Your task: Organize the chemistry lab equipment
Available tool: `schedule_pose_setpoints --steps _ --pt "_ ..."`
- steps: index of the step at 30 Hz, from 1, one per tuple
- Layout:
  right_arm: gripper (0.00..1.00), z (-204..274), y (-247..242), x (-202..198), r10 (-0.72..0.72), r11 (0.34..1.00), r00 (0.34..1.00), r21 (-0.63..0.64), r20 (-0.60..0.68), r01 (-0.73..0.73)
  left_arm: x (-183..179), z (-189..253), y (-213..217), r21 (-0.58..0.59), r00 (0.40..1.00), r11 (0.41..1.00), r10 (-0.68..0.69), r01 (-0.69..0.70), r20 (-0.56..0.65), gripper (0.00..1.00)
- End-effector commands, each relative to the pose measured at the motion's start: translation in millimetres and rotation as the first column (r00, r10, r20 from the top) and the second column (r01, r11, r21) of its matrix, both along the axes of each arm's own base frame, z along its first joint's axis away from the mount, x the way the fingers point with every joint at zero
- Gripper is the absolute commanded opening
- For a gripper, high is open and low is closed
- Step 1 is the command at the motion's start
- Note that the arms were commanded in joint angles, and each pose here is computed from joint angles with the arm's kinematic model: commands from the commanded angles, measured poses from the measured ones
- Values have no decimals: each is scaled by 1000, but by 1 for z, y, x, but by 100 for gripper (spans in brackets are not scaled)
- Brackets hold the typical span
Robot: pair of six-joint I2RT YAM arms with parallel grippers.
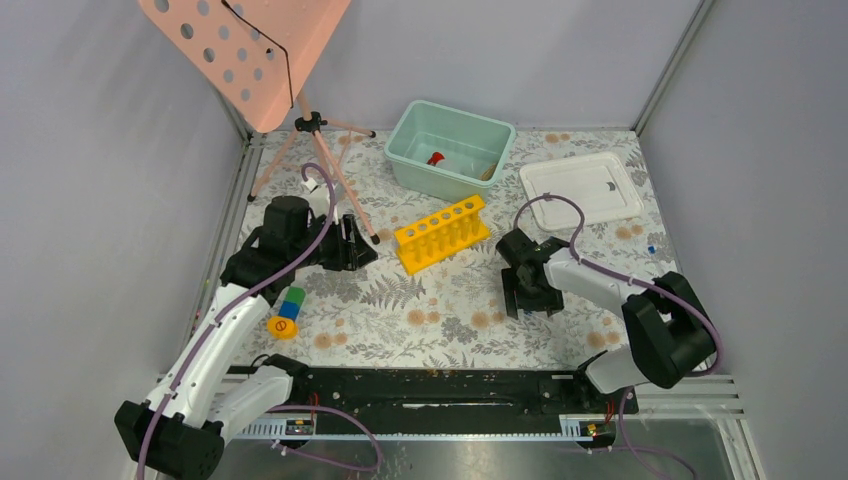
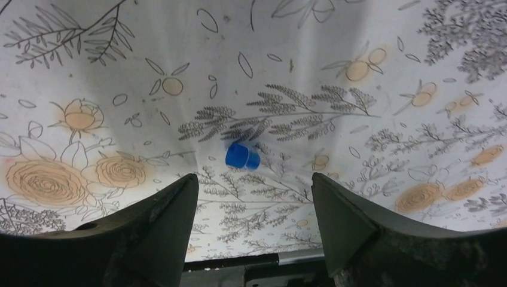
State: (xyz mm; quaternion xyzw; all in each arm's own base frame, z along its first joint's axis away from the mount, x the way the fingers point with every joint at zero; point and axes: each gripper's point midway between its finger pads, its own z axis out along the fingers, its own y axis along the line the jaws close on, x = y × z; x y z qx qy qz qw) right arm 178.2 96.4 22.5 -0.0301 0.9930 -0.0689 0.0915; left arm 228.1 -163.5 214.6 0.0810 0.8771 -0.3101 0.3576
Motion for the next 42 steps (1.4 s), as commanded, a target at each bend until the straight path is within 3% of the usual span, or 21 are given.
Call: schedule_pose_setpoints --steps 1,3,15,21,30,37,42 --pt "77 -4 11 10 15 999 1000 45 -23 -14 1 13 -3 -20 998 1000 -18 19 63 50" --pt "73 -8 14 8 20 998 999 59 -41 -18 2 13 -1 -16 998 1000 -8 9 69 50" --pt "29 -16 36 2 52 982 996 183 -72 -38 7 13 5 4 996 1000 25 -25 83 50" --pt "17 -19 68 4 78 946 995 318 -62 -54 10 15 9 17 994 998 52 -54 98 50" --pt "18 -7 114 16 252 924 967 288 30 -250 13 21 24 39 980 990 128 -135 151 50" --pt "40 -15 111 9 266 935 964 243 3 -258 13 21 27 45 977 988 141 -150 159 50" --pt "42 -11 99 -5 261 943 965 206 30 -261 14 21 25 41 978 989 137 -145 156 50"
